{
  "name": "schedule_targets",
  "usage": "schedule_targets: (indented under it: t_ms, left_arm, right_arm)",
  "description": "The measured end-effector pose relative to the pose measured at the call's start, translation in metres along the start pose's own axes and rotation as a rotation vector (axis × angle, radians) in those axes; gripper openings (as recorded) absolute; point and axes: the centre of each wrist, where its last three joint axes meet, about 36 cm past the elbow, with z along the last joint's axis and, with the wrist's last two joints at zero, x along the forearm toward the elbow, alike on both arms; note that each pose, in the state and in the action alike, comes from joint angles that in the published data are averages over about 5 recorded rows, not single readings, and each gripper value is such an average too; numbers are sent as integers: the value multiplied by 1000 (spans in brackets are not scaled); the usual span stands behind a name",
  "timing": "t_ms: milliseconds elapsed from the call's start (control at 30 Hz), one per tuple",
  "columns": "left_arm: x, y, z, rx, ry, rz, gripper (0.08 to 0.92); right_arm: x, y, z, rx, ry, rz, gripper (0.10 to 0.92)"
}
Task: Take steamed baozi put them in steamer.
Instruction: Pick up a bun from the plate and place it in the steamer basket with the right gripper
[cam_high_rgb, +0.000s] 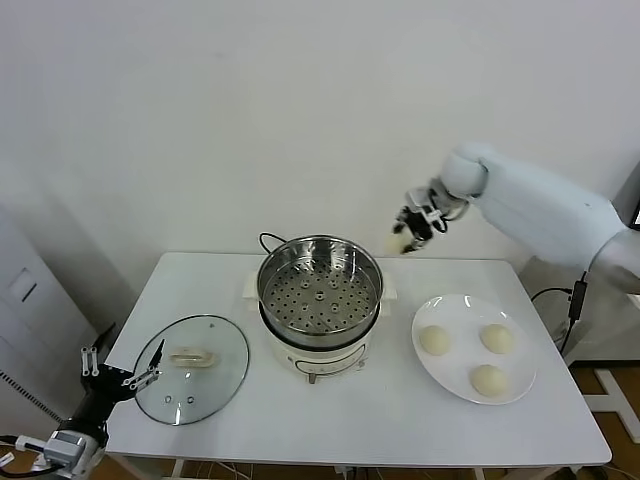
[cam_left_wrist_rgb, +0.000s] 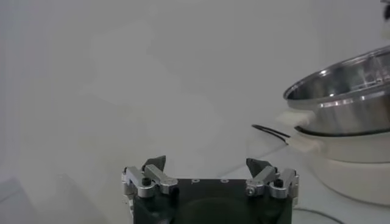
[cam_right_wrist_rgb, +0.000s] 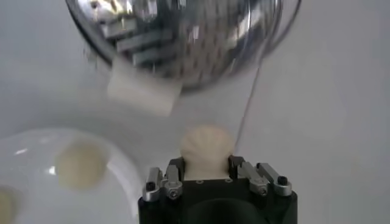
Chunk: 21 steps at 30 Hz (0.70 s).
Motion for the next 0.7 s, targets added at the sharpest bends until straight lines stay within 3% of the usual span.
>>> schedule_targets:
  t_ms: [267, 700]
  left_arm:
    - [3, -2, 0, 3, 2, 2, 823]
    - [2, 0, -1, -7, 0, 5, 823]
  right_arm:
    - [-26, -25, -61, 319, 1, -18, 458]
    - [-82, -37, -75, 593, -40, -30, 458]
